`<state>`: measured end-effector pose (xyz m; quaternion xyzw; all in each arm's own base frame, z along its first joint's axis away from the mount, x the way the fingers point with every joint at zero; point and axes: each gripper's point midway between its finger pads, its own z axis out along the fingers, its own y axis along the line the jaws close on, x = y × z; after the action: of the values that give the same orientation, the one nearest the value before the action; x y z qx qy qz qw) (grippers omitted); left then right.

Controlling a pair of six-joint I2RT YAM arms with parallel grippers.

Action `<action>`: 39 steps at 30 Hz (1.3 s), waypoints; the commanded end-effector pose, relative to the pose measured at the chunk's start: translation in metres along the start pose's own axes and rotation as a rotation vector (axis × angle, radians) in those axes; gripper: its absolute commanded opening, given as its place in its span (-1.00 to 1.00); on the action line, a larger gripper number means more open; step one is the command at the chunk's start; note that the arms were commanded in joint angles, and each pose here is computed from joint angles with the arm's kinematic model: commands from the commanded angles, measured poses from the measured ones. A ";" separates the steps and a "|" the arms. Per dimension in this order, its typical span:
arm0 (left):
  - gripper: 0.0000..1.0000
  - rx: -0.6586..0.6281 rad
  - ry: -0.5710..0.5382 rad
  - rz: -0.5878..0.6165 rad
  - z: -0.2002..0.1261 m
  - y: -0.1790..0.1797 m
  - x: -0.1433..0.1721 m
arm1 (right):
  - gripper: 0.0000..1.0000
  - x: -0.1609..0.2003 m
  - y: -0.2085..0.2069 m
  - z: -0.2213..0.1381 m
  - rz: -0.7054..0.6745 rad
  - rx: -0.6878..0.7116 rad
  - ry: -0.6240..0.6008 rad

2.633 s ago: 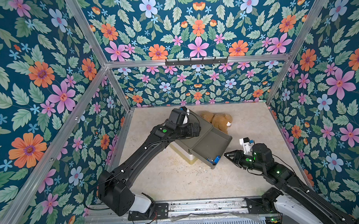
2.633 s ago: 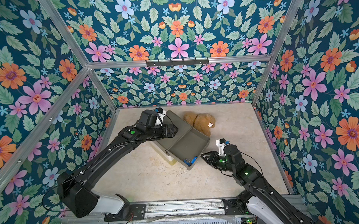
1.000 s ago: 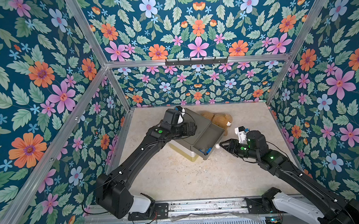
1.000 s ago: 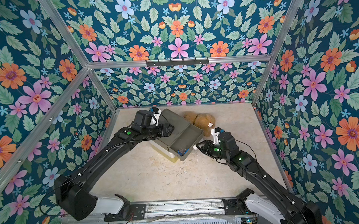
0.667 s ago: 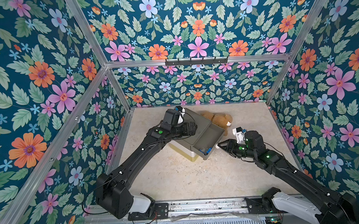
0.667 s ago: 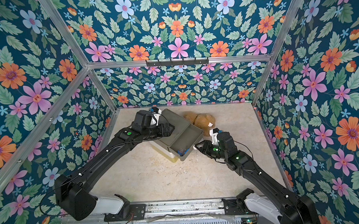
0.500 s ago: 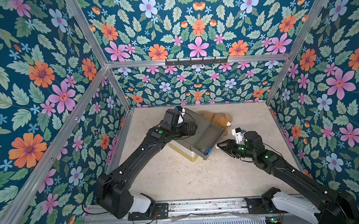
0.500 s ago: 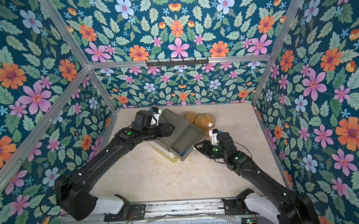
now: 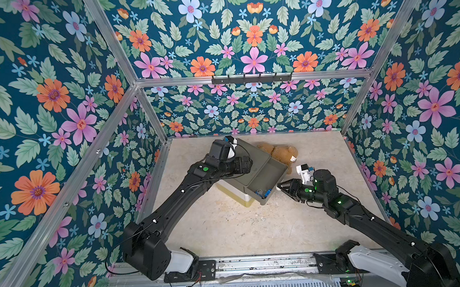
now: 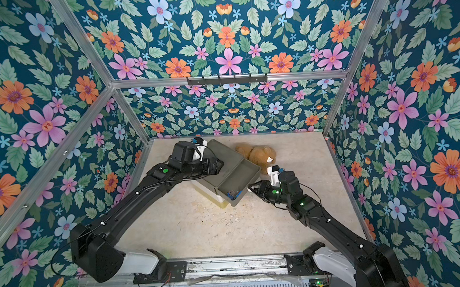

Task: Take the keys out of the drawer
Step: Open the drawer in the storage box.

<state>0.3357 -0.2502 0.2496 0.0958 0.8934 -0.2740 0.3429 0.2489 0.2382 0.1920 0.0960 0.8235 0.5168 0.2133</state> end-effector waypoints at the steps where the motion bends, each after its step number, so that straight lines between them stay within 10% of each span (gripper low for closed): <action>1: 0.98 -0.044 0.078 -0.025 0.000 0.010 0.018 | -0.19 -0.006 0.011 0.000 -0.026 -0.049 -0.021; 28: 0.98 -0.045 0.093 -0.034 0.005 0.012 0.022 | -0.18 0.001 0.007 0.004 0.011 -0.104 -0.004; 39: 0.98 -0.042 0.095 -0.036 0.006 0.011 0.022 | -0.57 0.001 0.006 0.000 0.005 -0.095 -0.013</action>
<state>0.3387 -0.2513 0.2483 0.0940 0.8940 -0.2729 0.3427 0.2473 0.2425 0.1908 0.0995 0.8012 0.5519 0.2088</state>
